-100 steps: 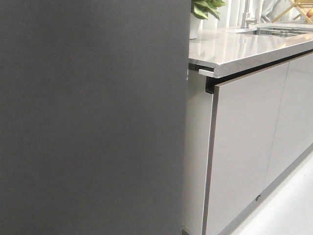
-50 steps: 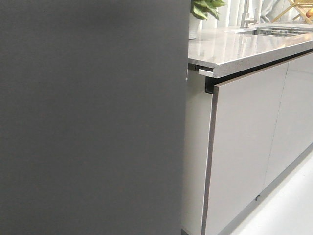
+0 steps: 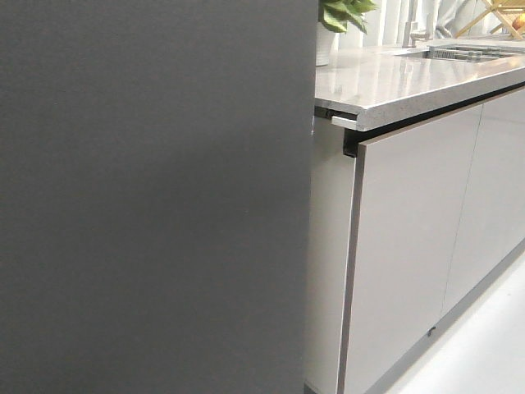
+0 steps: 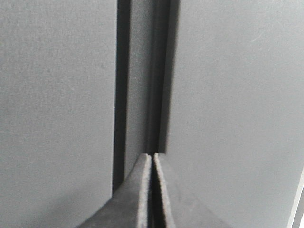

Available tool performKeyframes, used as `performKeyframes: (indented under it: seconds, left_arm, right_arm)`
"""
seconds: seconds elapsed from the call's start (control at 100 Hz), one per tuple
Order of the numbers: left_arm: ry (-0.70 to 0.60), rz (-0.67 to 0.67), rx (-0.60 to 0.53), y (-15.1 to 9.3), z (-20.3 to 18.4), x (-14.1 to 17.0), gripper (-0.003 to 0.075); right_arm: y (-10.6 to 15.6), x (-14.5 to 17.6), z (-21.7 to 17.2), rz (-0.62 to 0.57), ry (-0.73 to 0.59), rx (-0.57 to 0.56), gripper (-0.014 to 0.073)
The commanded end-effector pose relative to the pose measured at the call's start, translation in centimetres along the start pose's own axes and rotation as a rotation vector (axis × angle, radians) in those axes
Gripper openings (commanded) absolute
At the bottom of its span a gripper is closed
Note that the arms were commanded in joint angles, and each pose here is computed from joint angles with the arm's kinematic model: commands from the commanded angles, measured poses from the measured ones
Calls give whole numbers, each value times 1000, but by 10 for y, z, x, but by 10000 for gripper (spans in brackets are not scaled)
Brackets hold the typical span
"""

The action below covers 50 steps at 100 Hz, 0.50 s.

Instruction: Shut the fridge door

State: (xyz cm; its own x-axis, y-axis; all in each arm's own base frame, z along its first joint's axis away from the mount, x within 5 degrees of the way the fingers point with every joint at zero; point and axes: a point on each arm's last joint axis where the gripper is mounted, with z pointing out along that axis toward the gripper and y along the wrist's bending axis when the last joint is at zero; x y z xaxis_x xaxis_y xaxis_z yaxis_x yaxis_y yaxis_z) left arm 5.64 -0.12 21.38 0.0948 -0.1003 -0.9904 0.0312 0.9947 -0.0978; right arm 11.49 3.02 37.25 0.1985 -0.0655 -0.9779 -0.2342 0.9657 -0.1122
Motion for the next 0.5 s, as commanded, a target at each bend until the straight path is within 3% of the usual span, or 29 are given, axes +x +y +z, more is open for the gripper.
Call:
performKeyframes:
  seconds: [0.0,0.23,0.49]
  left_arm:
    - [-30,-5,4,0,2,4,-21]
    - [-30,-5,4,0,2,4,-21]
    - [-30,-5,4,0,2,4,-20]
  right_arm:
    - [-5,-3,-16,-17,-109,60,-76]
    - [-8,40,-54,-46,-93,180,-76]
    - [-4,96,-76,-54,-25,240,-76]
